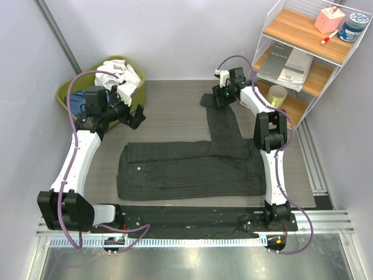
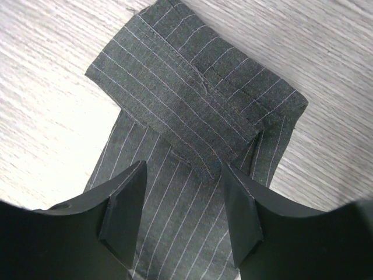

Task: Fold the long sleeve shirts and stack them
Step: Fold the shirt

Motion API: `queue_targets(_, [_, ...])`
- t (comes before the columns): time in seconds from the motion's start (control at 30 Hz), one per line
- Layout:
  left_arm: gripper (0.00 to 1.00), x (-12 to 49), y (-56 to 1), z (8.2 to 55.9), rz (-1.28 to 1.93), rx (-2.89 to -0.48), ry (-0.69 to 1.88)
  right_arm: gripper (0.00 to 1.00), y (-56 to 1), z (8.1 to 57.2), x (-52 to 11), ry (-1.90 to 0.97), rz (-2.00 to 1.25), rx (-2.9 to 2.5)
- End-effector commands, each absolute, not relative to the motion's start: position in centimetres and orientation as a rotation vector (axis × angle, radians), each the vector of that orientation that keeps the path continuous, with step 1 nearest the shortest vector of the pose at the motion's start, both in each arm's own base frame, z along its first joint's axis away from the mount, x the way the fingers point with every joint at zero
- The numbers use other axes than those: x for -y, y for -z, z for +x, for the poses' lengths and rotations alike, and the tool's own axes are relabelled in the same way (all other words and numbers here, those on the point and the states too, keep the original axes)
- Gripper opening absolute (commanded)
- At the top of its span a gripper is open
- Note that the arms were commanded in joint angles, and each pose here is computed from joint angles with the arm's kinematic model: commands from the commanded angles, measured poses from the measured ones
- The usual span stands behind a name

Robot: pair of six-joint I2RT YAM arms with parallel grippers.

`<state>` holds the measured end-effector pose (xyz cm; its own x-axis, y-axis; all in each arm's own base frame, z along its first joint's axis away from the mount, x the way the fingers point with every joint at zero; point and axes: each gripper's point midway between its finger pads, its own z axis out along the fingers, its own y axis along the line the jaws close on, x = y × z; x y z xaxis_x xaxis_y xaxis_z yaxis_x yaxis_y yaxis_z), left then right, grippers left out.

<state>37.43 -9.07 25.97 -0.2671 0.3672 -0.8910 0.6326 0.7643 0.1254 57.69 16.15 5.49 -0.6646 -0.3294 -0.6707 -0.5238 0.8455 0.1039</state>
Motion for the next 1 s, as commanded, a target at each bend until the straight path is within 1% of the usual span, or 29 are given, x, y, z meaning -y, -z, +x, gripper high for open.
queue_targets(0.0, [1.0,9.3,-27.9,38.7,0.771,-1.814,0.284,0.58,-6.8,59.4,-16.5,-0.373,-0.542,-2.306])
queue_targets(0.1, [1.0,10.2,-27.4,38.2,0.854,-1.786,0.269,0.55,-6.6,59.4,-15.7,-0.349,-0.497,-2.325])
queue_targets(0.33, [1.0,11.1,-27.1,37.7,0.899,-1.768,0.263,0.54,-6.4,59.3,-14.6,-0.362,-0.457,-2.338])
queue_targets(0.57, [1.0,11.1,-26.9,37.9,0.909,-1.773,0.239,0.54,-5.5,59.3,-15.8,-0.446,-0.454,-2.339])
queue_targets(0.7, [1.0,10.8,-26.6,37.9,0.915,-1.786,0.221,0.5,-5.2,59.6,-16.4,-0.501,-0.45,-2.331])
queue_targets(0.77, [1.0,10.8,-26.6,37.9,0.918,-1.785,0.216,0.47,-4.8,59.7,-16.6,-0.523,-0.447,-2.334])
queue_targets(0.87, [1.0,10.6,-26.9,38.0,0.913,-1.791,0.206,0.32,-5.0,59.8,-16.6,-0.552,-0.437,-2.328])
queue_targets(0.9, [1.0,10.6,-27.0,38.0,0.914,-1.789,0.204,0.23,-5.5,59.8,-16.4,-0.562,-0.424,-2.324])
queue_targets(0.97, [1.0,10.5,-27.0,38.1,0.909,-1.794,0.196,0.15,-6.7,59.7,-16.8,-0.621,-0.424,-2.299])
